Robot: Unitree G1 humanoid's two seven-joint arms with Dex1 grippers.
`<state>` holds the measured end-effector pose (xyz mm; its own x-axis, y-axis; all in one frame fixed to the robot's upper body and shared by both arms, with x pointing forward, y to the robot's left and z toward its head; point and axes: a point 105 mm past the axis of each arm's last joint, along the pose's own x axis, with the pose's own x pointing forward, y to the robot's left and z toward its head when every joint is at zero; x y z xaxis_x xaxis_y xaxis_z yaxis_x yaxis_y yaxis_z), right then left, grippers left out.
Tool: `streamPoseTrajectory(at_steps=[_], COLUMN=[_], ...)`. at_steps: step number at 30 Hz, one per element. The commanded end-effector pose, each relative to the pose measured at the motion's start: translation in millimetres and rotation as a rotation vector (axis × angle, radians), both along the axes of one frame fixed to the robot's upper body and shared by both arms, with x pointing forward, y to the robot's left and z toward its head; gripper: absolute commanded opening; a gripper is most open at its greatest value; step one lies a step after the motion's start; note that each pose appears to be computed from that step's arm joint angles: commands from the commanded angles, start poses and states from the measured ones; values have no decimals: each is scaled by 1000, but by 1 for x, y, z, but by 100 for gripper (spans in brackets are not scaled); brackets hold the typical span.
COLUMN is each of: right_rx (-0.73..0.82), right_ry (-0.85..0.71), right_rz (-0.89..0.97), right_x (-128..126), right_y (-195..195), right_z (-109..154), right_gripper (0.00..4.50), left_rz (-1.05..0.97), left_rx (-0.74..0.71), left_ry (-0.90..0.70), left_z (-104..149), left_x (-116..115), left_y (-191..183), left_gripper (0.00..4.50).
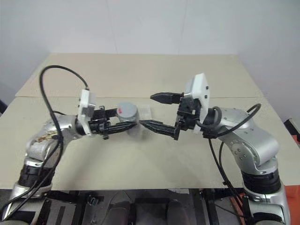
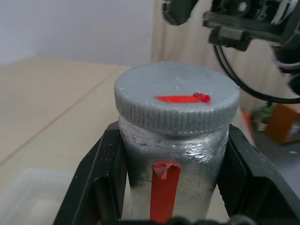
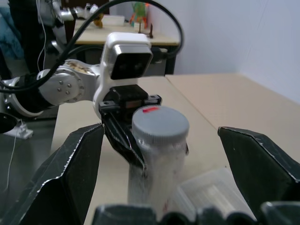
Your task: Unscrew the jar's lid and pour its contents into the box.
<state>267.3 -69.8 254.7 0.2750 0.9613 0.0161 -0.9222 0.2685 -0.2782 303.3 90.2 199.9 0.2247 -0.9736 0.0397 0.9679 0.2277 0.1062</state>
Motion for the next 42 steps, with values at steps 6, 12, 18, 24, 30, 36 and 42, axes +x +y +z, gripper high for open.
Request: streamPoseTrajectory(at_steps=[6,12,18,24,30,36,42], right_rx=[-85,-73,-60,-69,-83,-53,-97], right_ry=[-29,2,36,66,78,57,-17], right_rz=[-32,-60,-56,-33,-29,84,461], right_x=[11,18,21,20,22,18,4], right_y=[14,16,16,17,16,18,17], right_z=[-1,-2,-1,-4,-8,-5,-4], right_gripper=[450,450,450,322,274,274,274], left_rz=[-148,-175,-182,-183,-191,-281,-537], left_rx=[-9,-4,-1,5,5,-6,13], left_ry=[-63,-74,-84,-102,-122,-147,-127], left_z=[8,6,6,7,10,19,21], left_x=[6,4,3,3,1,-7,-30], left_y=[-29,-32,-33,-33,-33,-34,-31], left_gripper=[224,224,224,224,224,224,224])
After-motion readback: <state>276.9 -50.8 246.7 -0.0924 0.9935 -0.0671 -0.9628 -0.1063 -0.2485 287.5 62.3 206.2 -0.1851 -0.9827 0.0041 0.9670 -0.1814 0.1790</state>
